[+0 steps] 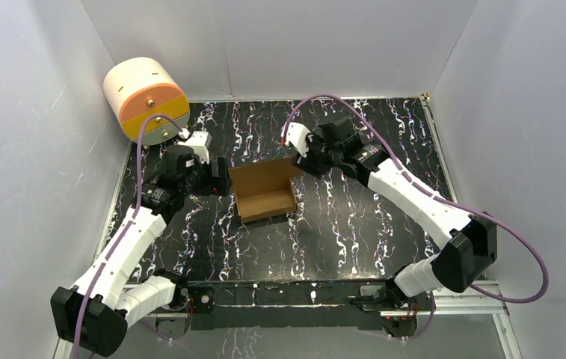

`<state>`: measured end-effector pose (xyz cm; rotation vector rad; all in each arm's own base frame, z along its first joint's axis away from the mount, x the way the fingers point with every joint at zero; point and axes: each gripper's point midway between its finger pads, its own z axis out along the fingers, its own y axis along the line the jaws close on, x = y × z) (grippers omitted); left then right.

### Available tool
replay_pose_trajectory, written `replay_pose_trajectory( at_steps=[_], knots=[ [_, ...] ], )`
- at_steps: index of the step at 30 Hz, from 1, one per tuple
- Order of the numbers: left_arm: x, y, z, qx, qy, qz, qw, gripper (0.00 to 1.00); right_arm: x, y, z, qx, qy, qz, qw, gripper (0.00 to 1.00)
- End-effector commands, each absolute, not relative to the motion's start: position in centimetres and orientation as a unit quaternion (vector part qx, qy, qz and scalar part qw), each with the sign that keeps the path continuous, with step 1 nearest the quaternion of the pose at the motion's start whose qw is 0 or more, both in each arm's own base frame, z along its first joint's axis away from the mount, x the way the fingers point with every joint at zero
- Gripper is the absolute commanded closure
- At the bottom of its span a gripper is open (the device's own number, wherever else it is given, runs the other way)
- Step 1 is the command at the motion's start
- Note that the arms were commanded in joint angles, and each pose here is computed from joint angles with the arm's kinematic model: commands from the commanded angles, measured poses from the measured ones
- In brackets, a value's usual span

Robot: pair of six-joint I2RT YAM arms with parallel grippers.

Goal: Fold the paper box

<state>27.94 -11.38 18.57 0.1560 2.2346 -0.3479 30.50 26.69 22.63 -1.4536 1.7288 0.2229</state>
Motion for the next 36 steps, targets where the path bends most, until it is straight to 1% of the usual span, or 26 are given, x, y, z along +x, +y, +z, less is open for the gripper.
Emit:
replay_pose_trajectory(
  at_steps=[1, 6, 15, 17, 19, 21, 25, 26, 29, 32, 34, 36],
  knots=[
    [28.4, -12.3, 20.1, 0.097, 0.887, -0.156, 0.424, 0.13, 31.8, 27.5, 23.6, -0.558, 0.674, 0.123, 0.468, 0.42],
    [29.5, -12.6, 19.5, 0.111, 0.895, -0.147, 0.408, 0.17, 33.5, 27.0, 22.4, -0.553, 0.674, 0.133, 0.472, 0.41],
    [30.9, -13.6, 18.4, 0.134, 0.902, -0.148, 0.382, 0.26, 34.0, 29.4, 20.9, -0.572, 0.650, 0.189, 0.463, 0.43],
    [31.1, -13.8, 18.3, 0.135, 0.904, -0.150, 0.378, 0.29, 34.2, 29.7, 20.4, -0.571, 0.655, 0.195, 0.454, 0.47],
    [31.2, -14.1, 18.3, 0.136, 0.904, -0.155, 0.375, 0.35, 34.4, 29.8, 20.1, -0.566, 0.662, 0.201, 0.448, 0.52],
    [31.2, -14.2, 18.5, 0.136, 0.903, -0.160, 0.376, 0.44, 34.3, 30.0, 19.8, -0.563, 0.666, 0.207, 0.443, 0.58],
    [31.1, -14.6, 18.6, 0.126, 0.904, -0.166, 0.373, 0.69, 34.0, 29.6, 19.2, -0.542, 0.688, 0.211, 0.433, 0.71],
    [31.0, -14.7, 18.5, 0.124, 0.905, -0.169, 0.371, 0.72, 33.9, 29.5, 19.3, -0.534, 0.694, 0.213, 0.433, 0.75],
    [30.8, -15.1, 18.1, 0.112, 0.909, -0.169, 0.365, 0.77, 33.6, 29.4, 19.6, -0.502, 0.714, 0.223, 0.434, 0.86],
    [30.7, -15.2, 17.8, 0.092, 0.913, -0.159, 0.365, 0.82, 33.8, 29.2, 20.0, -0.461, 0.739, 0.218, 0.441, 0.95],
    [30.8, -15.3, 17.8, 0.065, 0.915, -0.151, 0.369, 0.84, 34.0, 29.1, 20.2, -0.428, 0.759, 0.209, 0.444, 0.99],
    [31.0, -15.2, 17.7, 0.036, 0.916, -0.137, 0.375, 0.85, 34.2, 29.1, 20.4, -0.385, 0.782, 0.201, 0.446, 1.00]
  ],
)
